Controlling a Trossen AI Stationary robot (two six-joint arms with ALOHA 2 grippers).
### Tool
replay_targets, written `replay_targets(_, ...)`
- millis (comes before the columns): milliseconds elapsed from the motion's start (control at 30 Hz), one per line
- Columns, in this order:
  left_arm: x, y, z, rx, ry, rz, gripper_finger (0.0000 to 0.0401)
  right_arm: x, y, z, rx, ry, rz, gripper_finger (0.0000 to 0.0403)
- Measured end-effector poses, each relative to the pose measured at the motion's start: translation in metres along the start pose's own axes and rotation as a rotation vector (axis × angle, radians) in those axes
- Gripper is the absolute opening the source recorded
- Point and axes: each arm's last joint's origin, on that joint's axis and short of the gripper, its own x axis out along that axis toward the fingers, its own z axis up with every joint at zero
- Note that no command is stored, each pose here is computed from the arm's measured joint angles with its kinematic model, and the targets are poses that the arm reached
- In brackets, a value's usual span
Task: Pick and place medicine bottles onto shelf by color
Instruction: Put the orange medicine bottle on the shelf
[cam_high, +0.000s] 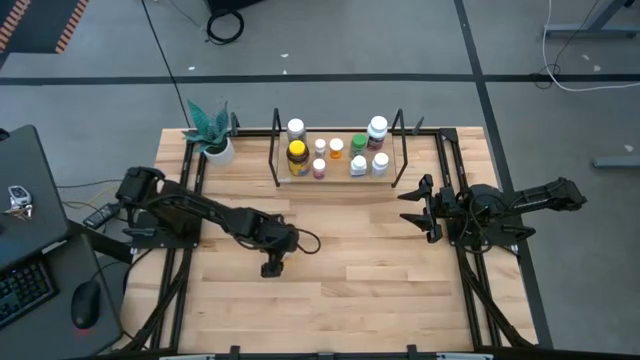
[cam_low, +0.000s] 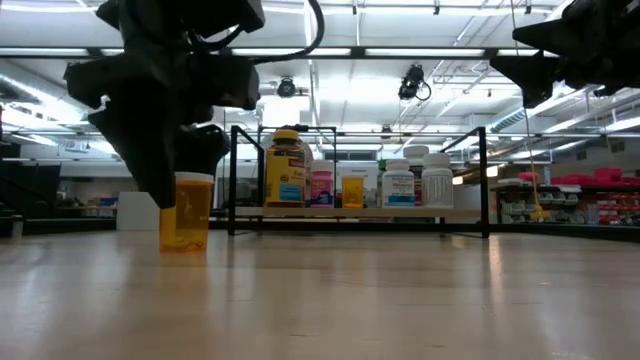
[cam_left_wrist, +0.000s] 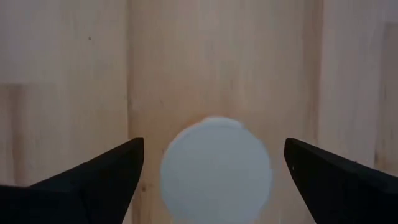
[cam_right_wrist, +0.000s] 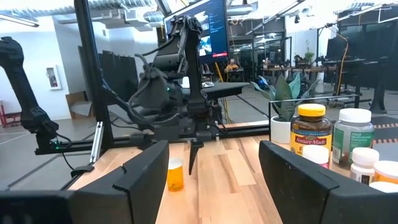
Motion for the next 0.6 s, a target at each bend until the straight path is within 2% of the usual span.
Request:
replay_targets(233, 0.0068, 0.0001, -0.0006, 0.029, 0.028, 0.007, 0.0385, 0.0000, 0.0000, 0.0001, 0.000, -0.001, 0.000, 0.0257)
replay_targets(600, 0.0069, 0.0000, 0.0005, 0.054, 0.017, 0.005, 0.0317, 0.0000, 0.0000, 0.0007, 0.001, -0.007, 0.000, 0.0257)
